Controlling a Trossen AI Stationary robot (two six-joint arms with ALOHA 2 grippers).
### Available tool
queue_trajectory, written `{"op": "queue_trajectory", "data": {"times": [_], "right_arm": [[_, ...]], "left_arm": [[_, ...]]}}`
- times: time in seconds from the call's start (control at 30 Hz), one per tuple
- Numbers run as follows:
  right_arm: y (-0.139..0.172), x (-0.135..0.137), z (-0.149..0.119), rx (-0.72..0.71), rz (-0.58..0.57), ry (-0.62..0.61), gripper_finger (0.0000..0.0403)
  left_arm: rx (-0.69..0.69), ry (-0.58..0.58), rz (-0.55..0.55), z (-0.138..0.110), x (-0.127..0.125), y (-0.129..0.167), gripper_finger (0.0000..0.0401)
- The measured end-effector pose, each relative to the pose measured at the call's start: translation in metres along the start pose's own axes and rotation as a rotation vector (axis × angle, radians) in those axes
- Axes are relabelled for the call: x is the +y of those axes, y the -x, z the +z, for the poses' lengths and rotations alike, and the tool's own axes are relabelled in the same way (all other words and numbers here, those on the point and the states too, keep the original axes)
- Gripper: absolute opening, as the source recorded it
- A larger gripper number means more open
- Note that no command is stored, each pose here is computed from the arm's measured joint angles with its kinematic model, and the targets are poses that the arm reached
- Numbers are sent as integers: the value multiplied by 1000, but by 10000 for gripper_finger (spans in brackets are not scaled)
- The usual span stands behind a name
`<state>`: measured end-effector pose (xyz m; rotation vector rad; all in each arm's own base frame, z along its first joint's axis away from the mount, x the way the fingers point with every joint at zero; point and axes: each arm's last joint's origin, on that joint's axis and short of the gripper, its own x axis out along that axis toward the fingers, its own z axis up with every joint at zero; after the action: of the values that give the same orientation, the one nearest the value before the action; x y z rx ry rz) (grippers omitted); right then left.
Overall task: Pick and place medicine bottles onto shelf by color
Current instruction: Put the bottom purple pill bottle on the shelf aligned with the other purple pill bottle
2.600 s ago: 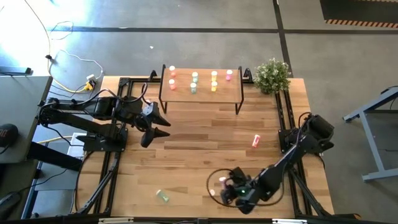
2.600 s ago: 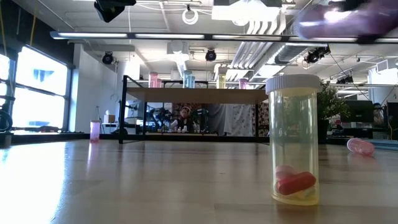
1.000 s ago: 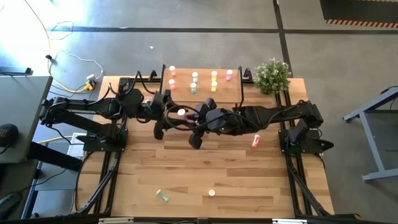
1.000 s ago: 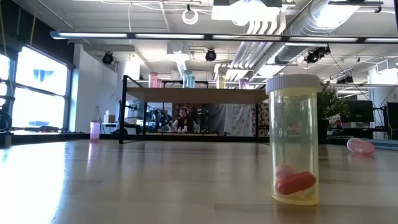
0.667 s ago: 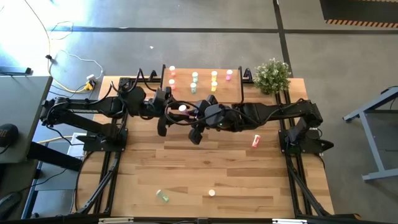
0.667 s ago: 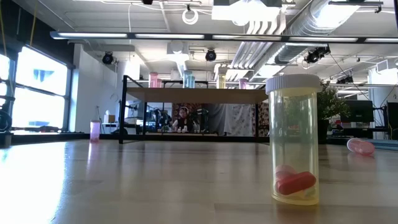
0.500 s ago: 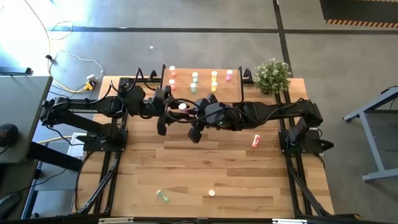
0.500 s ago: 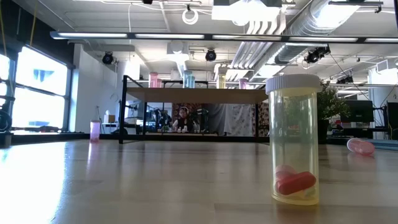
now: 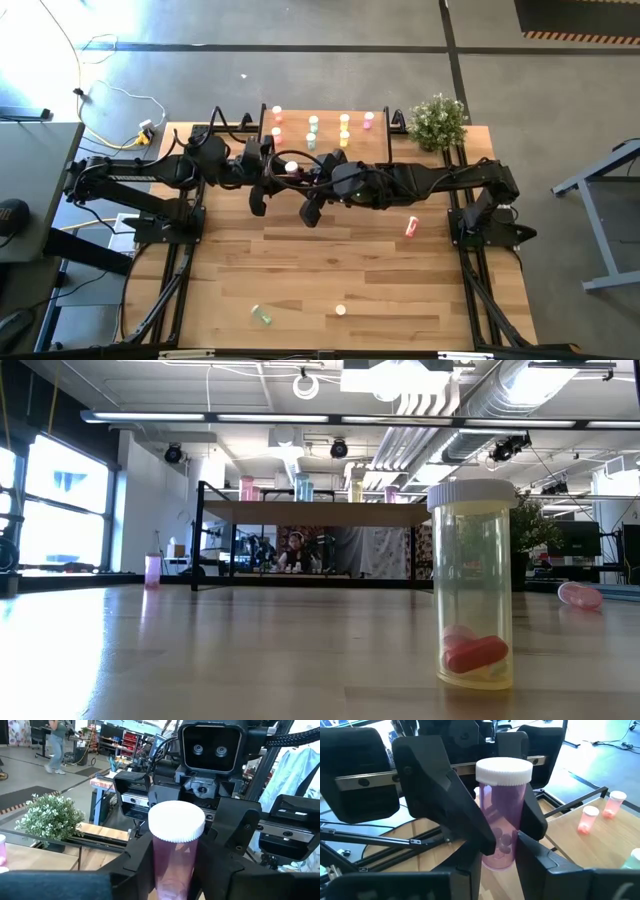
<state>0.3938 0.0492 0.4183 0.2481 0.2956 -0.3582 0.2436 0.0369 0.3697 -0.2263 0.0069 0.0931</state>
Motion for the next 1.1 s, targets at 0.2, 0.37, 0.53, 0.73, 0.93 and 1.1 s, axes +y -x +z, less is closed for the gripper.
{"op": "queue_trajectory", "data": {"times": [0.2, 0.37, 0.53, 0.73, 0.93, 1.1], "right_arm": [[0, 0, 0, -3, 0, 0, 93], [0, 0, 0, 3, -1, 9, 96], [1, -1, -4, 49, 12, 24, 108], [17, -7, 3, 68, 24, -3, 153], [41, -18, 14, 75, 21, 55, 183], [56, -37, 30, 64, 89, 145, 185]], "left_arm": [[1, -32, -1, 0, 0, 0, 90], [3, -42, -1, 0, 0, 0, 86], [14, -80, -2, -2, 0, -1, 87], [52, -149, 65, -7, 3, -1, 87], [116, -173, 123, -12, 12, 0, 87], [130, -170, 148, -12, 18, 1, 87]]}}
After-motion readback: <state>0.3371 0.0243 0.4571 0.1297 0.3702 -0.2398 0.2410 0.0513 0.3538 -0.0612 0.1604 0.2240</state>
